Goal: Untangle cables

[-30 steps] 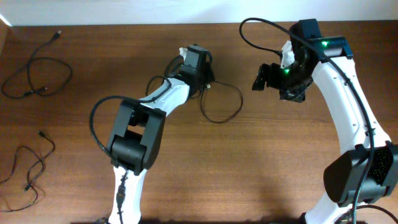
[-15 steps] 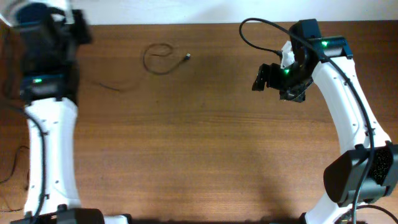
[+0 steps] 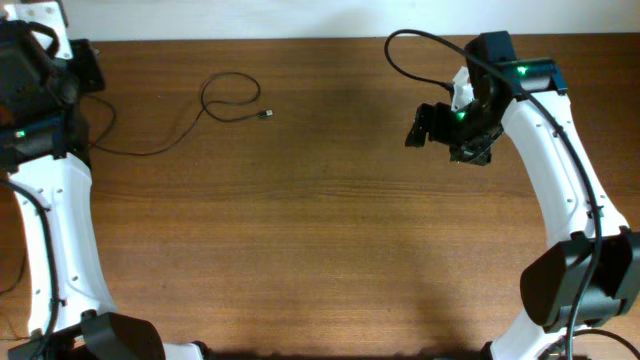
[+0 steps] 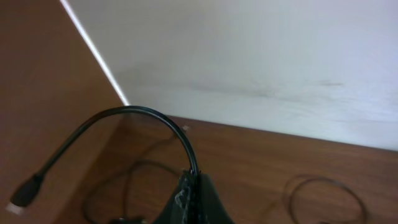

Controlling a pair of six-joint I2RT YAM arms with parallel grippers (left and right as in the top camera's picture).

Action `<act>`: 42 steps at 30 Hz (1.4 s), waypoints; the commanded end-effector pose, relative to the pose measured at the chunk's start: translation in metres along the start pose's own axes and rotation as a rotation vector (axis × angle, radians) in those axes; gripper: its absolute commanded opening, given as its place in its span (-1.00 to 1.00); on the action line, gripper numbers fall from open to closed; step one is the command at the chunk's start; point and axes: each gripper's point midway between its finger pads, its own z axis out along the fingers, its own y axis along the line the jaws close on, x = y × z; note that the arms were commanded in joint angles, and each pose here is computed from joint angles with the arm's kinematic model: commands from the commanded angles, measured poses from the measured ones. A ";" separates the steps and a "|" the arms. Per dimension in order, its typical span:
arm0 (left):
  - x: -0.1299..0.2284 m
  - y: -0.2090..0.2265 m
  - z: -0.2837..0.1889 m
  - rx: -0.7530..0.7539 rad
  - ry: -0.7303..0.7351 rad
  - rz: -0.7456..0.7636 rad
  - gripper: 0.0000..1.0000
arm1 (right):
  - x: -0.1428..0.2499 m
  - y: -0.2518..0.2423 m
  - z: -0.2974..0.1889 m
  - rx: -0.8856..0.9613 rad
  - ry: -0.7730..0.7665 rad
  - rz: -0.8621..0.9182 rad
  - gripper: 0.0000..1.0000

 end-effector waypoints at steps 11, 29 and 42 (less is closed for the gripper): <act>-0.167 0.153 -0.147 -0.334 -0.456 0.009 -1.00 | -0.004 0.000 -0.001 0.003 -0.020 -0.016 0.84; -0.278 0.175 -0.265 -0.753 -0.909 0.209 -1.00 | 0.002 -0.002 0.000 0.011 0.005 -0.009 0.85; 0.063 0.177 0.029 -0.338 0.410 -0.084 -0.73 | 0.003 -0.003 -0.001 0.012 0.009 -0.008 0.85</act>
